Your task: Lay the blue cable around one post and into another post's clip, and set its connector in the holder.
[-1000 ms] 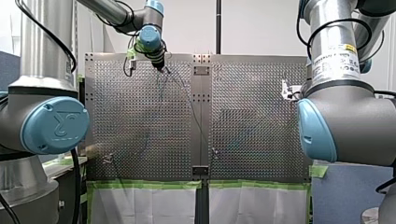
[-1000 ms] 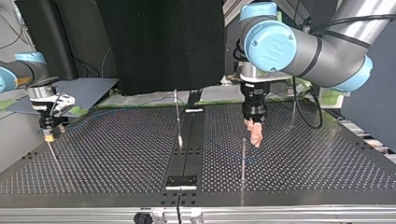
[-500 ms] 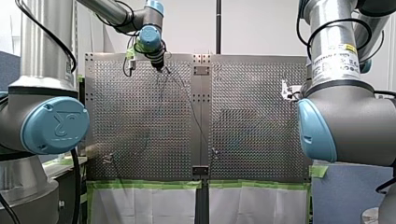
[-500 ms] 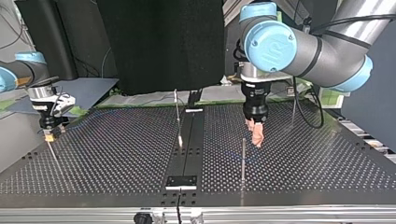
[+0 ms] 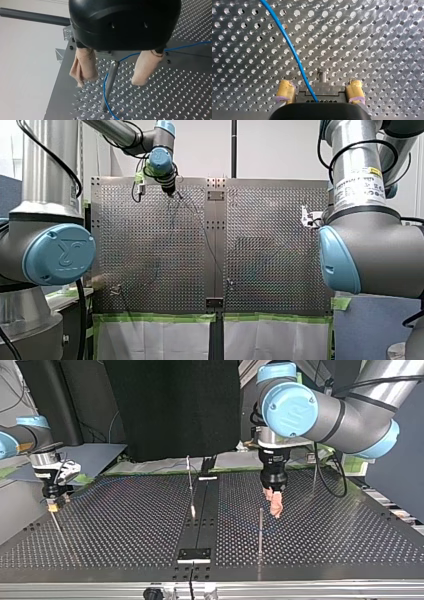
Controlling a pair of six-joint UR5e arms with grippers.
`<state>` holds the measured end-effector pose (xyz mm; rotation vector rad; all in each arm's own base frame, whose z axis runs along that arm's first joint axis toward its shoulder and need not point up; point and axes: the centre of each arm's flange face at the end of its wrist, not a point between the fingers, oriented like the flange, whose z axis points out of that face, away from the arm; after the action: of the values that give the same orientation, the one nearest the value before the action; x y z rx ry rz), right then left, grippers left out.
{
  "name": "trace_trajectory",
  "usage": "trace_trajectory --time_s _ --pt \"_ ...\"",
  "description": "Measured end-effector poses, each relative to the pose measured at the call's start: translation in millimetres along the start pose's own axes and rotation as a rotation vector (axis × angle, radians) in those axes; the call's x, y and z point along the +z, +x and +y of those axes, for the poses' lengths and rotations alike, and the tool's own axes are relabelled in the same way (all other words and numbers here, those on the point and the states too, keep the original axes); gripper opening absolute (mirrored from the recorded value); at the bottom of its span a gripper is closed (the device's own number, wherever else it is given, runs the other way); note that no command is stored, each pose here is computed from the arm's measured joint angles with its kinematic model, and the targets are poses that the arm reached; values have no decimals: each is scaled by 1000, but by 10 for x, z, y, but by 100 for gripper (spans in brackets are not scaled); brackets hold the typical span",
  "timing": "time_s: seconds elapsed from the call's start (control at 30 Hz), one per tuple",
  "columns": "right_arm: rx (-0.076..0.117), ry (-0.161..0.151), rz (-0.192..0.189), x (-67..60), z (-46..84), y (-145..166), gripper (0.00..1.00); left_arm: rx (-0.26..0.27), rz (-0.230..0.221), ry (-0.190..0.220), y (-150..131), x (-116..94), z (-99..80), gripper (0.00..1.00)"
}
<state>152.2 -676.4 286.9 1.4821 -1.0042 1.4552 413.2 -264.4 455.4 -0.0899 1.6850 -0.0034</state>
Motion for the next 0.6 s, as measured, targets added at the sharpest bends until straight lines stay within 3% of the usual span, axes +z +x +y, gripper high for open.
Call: trace_trajectory --time_s 0.37,0.6 --pt "-1 0 -1 -1 -1 0 100 -33 2 14 284 2 6 100" --pt "-1 0 -1 -1 -2 1 100 -87 8 53 516 -7 -7 100"
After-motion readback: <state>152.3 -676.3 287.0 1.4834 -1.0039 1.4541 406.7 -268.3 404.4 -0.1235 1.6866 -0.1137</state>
